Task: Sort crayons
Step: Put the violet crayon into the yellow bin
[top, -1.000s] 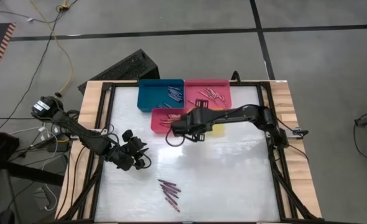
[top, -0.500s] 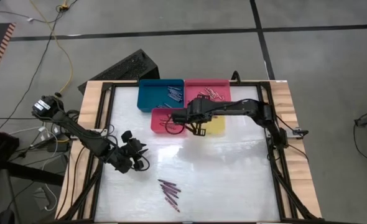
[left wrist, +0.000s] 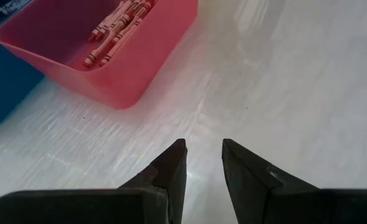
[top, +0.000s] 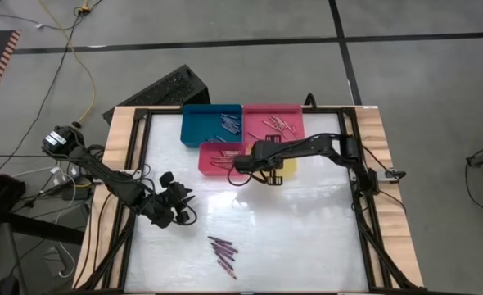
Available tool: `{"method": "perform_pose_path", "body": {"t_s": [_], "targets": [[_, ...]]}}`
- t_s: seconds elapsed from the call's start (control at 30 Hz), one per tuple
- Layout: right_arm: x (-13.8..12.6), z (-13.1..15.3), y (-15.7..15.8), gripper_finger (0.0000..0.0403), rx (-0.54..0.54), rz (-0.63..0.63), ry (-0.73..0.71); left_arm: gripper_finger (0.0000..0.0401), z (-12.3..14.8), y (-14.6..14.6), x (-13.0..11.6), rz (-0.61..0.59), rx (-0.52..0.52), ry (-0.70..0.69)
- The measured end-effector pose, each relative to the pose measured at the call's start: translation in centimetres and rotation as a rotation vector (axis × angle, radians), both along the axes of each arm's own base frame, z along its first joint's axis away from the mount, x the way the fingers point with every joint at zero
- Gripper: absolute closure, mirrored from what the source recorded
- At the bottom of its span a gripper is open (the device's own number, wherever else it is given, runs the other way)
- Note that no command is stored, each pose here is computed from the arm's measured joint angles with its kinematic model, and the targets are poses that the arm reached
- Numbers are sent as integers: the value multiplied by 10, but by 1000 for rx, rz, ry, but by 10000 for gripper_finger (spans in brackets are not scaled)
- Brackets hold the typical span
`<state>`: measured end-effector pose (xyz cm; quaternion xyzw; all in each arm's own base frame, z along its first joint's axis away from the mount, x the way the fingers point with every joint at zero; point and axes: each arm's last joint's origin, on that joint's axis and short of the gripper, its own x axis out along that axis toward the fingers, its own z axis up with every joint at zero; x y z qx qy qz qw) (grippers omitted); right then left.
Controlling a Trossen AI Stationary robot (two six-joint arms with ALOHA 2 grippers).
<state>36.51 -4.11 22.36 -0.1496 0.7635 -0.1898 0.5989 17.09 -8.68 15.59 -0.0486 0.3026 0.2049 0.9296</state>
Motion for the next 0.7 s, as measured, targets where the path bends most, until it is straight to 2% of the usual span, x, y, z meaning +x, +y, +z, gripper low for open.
{"method": "perform_pose_path", "body": {"t_s": [0.17,0.3,0.7], "targets": [[-10,-20,-13,398,0,-26,-24,307,0,0,0,2,2,3],[-18,-23,-24,398,-10,-74,-89,307,0,1,-1,3,8,6],[-36,23,-27,385,10,-168,-332,307,0,2,-1,34,39,-15]]}}
